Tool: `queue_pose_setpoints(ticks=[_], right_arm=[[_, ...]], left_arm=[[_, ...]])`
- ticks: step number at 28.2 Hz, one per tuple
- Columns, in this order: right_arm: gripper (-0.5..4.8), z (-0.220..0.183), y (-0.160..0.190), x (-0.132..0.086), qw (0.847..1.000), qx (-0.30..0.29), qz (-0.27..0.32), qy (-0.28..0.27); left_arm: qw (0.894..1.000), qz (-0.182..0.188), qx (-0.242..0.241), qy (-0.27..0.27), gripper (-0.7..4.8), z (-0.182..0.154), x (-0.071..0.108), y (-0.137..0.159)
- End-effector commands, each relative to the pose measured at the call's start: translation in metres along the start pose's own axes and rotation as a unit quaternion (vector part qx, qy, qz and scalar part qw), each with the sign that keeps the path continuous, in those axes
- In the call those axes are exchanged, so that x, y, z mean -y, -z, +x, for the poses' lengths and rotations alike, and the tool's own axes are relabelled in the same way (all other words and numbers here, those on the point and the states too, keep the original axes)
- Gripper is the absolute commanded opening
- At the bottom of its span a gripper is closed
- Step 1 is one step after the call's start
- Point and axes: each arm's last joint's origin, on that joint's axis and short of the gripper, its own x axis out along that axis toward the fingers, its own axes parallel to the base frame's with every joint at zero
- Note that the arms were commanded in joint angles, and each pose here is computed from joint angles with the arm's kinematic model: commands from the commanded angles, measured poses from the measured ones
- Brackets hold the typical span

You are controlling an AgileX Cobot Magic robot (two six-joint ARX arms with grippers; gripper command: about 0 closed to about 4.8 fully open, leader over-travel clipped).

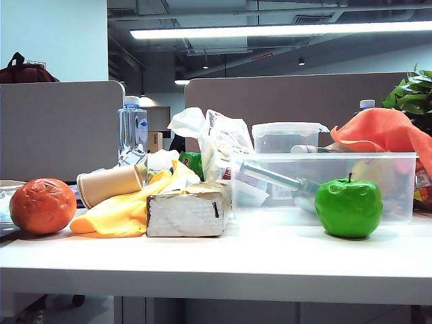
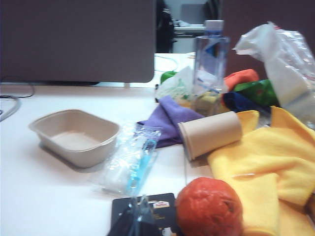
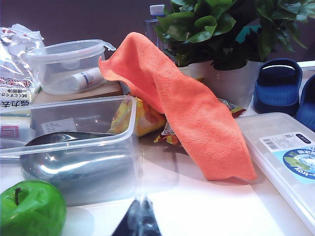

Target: Pick up the metal ice scoop from the table and place it inside the transparent plastic box.

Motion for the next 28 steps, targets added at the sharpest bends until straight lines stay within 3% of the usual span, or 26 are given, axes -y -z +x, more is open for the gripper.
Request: queue_pose_setpoints(ticks=[1,28], right_arm=[[-0.01,-0.0001,-0.0016,-0.0003,1.000,0.006,0.000,-0.001],[-0.01,-0.0001,-0.0016,-0.0003,1.000,0.006,0.000,-0.001]], left_arm=[[1.000,0.005,0.005,0.020,-0.05,-0.0001,0.0009,-0.0016],[0.999,0.008,0.002,0.035,-0.06,-0.0001,0.0018,-0.0010]])
